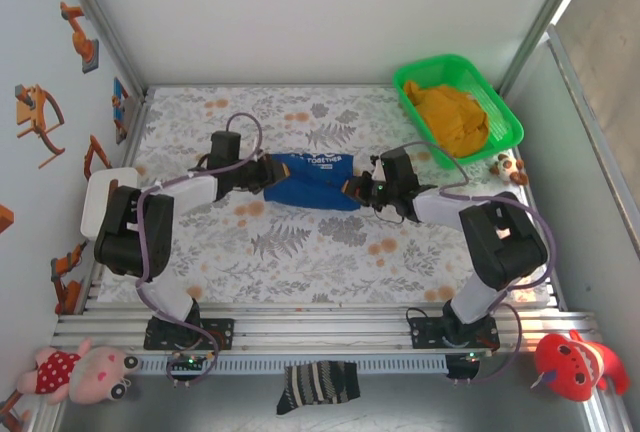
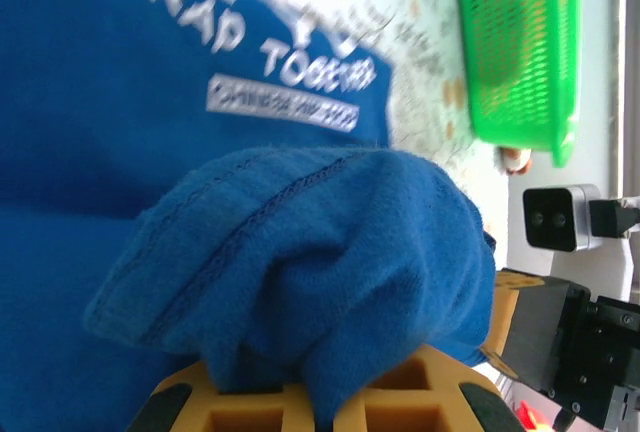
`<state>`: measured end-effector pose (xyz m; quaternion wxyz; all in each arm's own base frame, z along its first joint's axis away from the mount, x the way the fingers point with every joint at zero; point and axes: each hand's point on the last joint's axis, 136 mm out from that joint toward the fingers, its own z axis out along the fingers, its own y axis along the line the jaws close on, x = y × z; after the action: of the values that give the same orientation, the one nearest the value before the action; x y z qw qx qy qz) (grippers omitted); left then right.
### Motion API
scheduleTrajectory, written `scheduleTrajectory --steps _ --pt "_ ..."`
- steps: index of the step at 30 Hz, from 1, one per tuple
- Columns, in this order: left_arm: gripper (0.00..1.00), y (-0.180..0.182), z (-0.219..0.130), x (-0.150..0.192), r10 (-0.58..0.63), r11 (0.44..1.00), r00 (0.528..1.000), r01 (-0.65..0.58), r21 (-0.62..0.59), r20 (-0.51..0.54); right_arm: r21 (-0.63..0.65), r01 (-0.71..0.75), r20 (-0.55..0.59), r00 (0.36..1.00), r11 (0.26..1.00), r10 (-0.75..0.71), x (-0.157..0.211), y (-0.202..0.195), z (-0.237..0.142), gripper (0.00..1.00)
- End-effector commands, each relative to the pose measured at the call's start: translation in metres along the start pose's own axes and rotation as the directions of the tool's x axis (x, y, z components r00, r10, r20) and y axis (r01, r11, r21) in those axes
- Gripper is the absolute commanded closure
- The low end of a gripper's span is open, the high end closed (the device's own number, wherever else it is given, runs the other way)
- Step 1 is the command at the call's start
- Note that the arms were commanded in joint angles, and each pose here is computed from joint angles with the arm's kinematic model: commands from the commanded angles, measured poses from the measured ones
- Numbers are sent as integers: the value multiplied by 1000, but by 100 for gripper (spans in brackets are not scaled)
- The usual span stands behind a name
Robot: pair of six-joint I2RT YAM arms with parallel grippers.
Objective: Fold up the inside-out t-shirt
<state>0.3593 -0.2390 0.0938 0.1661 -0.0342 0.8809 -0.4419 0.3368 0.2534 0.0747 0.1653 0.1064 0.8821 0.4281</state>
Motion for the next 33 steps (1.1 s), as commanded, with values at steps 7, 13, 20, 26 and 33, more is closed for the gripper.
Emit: scheduleTrajectory --steps 7,13,20,26,33 --pt "100 18 -3 -62 167 968 977 -137 -210 134 85 160 115 979 984 -169 -63 22 12 100" --pt "100 60 22 -81 124 948 987 -87 -305 103 212 180 52 979 960 -195 -90 -3 58 100" --pt "53 77 27 -96 112 926 991 -75 -371 78 298 191 56 975 935 -217 -105 -14 57 52" --pt "32 48 -27 -105 132 933 978 -67 -353 162 250 264 120 946 931 -301 -104 37 -4 43" --pt "28 55 -30 -41 4 952 997 22 -306 83 218 247 190 938 944 -289 -80 50 -55 41"
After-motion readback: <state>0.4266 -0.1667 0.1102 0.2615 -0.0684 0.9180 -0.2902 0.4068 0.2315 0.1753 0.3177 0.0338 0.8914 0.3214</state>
